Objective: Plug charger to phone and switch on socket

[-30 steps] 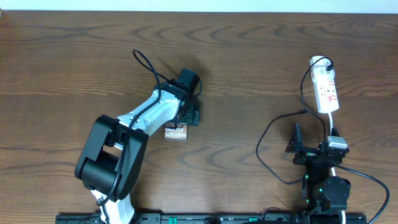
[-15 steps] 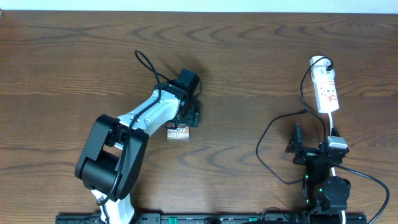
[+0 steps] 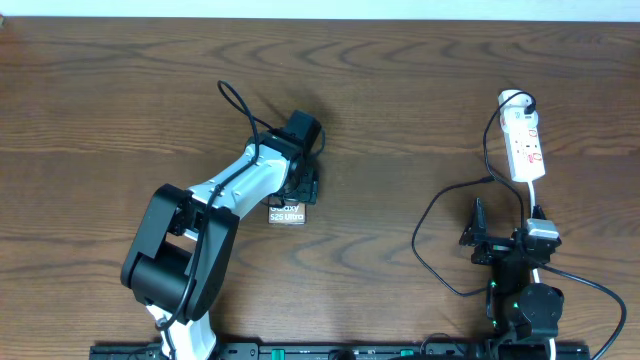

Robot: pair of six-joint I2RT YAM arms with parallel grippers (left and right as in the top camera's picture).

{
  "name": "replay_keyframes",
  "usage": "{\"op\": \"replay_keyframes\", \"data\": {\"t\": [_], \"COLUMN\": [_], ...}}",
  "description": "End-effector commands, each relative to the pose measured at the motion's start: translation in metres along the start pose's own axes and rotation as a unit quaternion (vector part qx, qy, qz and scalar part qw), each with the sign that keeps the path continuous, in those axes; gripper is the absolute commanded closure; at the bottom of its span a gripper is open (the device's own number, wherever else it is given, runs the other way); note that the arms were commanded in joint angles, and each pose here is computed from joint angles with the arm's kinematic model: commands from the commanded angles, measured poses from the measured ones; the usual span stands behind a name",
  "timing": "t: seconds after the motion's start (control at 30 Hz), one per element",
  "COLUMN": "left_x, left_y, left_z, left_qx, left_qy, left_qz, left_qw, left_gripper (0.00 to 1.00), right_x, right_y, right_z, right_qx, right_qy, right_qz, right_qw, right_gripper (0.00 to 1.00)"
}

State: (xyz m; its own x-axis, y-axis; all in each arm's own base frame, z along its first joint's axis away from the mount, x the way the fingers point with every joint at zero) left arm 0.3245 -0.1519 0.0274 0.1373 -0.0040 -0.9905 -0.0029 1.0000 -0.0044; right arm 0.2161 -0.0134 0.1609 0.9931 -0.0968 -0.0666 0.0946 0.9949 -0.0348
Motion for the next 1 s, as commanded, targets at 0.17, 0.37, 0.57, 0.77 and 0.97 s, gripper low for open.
{"op": "replay_keyframes", "data": {"t": [0.17, 0.37, 0.57, 0.77, 0.97], "left_x": [0.016, 0.016, 0.015, 0.015, 0.003], "left_y": [0.006, 0.009, 0.018, 0.02, 0.017], "left_z": [-0.014, -0.018, -0.023, -0.022, -0.014], "left_qx": [-0.003, -0.061, -0.157, -0.172, -0.163], "left_qy": [0.033, 0.042, 0.055, 0.054, 0.042], "left_qz": [0.016, 0.025, 0.04, 0.041, 0.032], "left_qw": [0.999, 0.997, 0.985, 0.983, 0.985], "left_gripper": [0.29, 0.3, 0.3, 0.32, 0.32], "right_x": [0.0, 0.0, 0.0, 0.0, 0.0], "right_y": [0.003, 0.003, 0.003, 0.003, 0.003], "right_z": [0.0, 0.0, 0.0, 0.0, 0.0], "right_qx": [-0.007, -0.007, -0.007, -0.007, -0.007], "right_qy": [-0.001, -0.001, -0.001, -0.001, -0.001], "right_qz": [0.006, 0.006, 0.006, 0.006, 0.006], "right_qw": [1.0, 1.0, 1.0, 1.0, 1.0], "right_gripper": [0.01, 0.01, 0.01, 0.01, 0.01]}}
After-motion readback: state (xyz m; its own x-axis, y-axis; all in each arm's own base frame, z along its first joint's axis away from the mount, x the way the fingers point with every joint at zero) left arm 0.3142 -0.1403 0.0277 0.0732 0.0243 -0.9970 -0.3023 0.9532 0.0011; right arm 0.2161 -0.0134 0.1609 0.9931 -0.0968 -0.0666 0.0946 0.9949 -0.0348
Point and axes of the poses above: each gripper's point midway between its finger pads, its own x axis out along the fingers, its own y axis along the line the jaws close on, z = x × y, the point moved 3 cm from there along -x, back along the fingers, and after that the axes turned 7 degrees about -x, right-handed, at the moved point
